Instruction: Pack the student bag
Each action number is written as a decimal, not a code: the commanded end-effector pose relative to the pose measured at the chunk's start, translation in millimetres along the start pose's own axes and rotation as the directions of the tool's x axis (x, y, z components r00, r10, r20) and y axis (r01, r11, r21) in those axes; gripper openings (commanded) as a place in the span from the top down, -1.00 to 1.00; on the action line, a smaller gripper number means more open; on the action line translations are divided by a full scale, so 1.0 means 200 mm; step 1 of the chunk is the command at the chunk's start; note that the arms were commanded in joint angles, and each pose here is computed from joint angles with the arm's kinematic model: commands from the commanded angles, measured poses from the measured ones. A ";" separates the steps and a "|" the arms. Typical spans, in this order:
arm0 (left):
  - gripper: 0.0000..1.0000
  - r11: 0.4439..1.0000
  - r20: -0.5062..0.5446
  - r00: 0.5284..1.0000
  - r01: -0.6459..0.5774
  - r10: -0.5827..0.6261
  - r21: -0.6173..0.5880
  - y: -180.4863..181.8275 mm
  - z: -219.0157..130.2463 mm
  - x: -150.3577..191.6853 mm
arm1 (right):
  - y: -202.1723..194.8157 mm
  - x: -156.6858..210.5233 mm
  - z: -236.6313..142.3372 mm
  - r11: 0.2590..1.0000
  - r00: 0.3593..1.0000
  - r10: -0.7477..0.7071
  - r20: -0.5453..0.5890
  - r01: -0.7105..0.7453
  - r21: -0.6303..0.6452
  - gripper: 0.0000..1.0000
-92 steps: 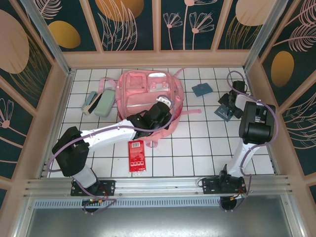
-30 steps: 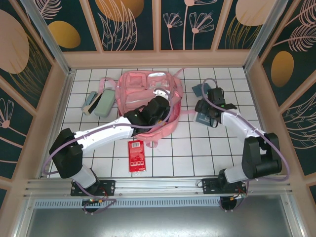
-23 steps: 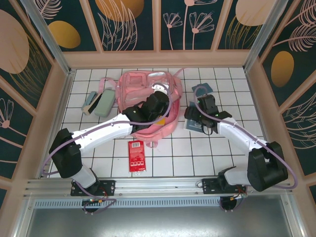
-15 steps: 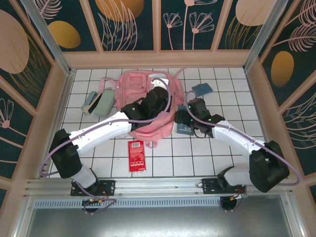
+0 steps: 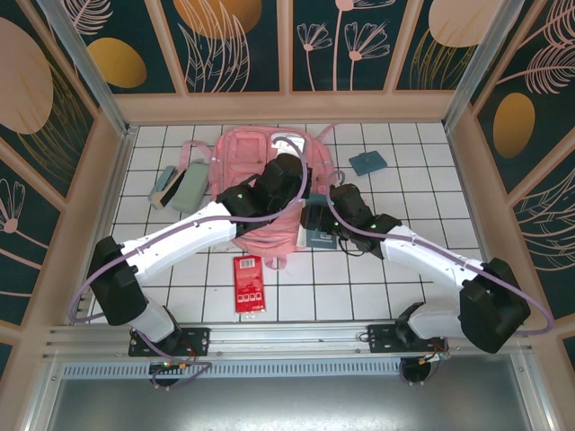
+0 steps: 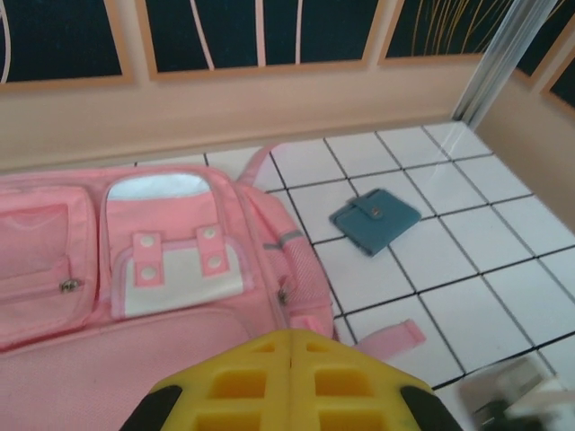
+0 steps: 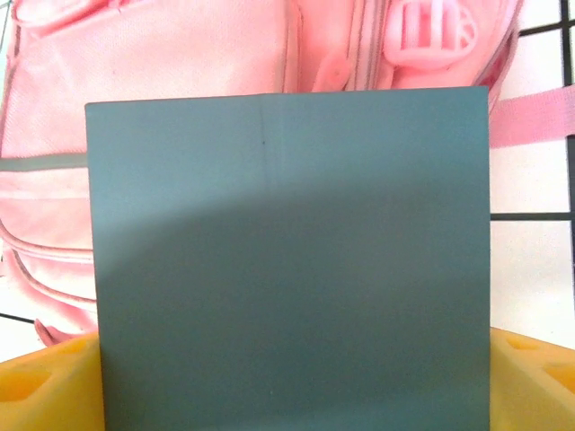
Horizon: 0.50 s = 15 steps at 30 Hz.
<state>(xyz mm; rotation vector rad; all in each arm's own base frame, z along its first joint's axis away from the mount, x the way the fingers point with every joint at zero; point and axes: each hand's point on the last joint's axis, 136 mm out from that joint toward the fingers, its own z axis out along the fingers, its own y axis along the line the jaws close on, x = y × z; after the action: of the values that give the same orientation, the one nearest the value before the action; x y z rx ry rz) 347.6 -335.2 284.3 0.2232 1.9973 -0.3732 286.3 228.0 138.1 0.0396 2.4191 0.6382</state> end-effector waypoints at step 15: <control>0.51 0.972 -0.354 0.912 -0.149 0.206 0.180 0.01 0.11 0.74 | -0.41 -0.06 -0.18 0.987 0.982 0.143 0.124 -0.150 0.050 -0.71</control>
<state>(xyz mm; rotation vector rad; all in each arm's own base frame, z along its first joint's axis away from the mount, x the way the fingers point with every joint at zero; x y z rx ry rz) 311.7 -328.3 168.1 0.4711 2.2437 -0.3502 288.2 137.7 128.2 0.3027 2.3447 0.5736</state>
